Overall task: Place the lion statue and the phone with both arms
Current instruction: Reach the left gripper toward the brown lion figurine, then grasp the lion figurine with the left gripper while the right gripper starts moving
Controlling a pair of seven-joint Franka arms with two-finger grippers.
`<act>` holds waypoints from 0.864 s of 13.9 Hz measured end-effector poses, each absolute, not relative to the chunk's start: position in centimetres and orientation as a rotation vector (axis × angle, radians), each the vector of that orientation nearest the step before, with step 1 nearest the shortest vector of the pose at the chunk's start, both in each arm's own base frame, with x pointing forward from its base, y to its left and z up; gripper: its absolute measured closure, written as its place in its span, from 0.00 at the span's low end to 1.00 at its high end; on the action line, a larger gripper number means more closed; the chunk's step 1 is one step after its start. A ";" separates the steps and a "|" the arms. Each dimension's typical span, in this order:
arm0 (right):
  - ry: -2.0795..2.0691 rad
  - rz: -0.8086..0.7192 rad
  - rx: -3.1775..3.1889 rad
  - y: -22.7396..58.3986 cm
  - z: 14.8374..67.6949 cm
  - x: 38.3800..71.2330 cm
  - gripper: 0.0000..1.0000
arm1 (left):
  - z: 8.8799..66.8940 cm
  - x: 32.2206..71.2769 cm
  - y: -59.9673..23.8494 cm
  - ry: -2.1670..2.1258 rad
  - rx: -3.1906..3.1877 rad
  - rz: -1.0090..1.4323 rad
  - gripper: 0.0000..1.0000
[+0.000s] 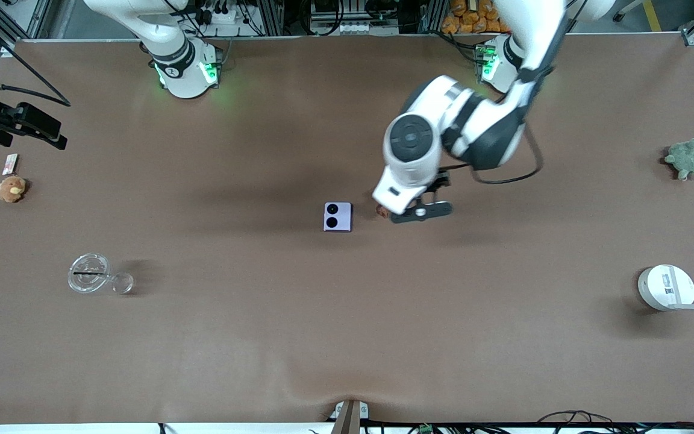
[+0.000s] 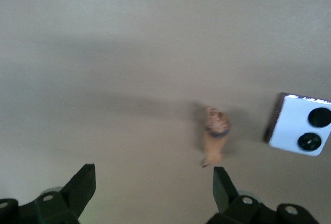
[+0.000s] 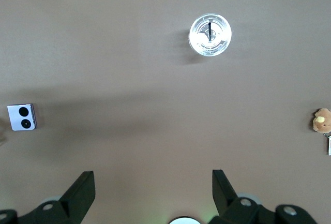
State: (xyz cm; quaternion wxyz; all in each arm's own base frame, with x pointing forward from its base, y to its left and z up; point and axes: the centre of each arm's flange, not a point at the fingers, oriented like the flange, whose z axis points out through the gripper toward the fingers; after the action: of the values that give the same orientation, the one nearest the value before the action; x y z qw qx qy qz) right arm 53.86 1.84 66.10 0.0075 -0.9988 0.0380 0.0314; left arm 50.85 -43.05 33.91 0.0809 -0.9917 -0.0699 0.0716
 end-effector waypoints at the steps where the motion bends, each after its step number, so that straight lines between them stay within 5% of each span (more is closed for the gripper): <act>1: 0.118 0.103 -3.123 1.9 65.9 53.9 0.00 | 32.1 50.3 -44.4 -0.219 -2.965 0.205 0.00; 6: 0.117 0.156 -3.123 2.0 64.1 55.0 0.00 | 24.8 47.5 -48.5 -0.270 -2.949 0.186 0.00; 12: 0.115 0.331 -3.117 2.1 58.1 57.8 0.00 | 22.7 47.8 -48.5 -0.281 -2.956 0.176 0.00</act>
State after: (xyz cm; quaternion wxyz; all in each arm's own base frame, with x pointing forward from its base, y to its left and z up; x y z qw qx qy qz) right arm 57.78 2.10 58.14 0.0023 -0.9937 0.0366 0.1056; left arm 47.85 -48.48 22.67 0.0835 -0.9903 -0.0942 0.0588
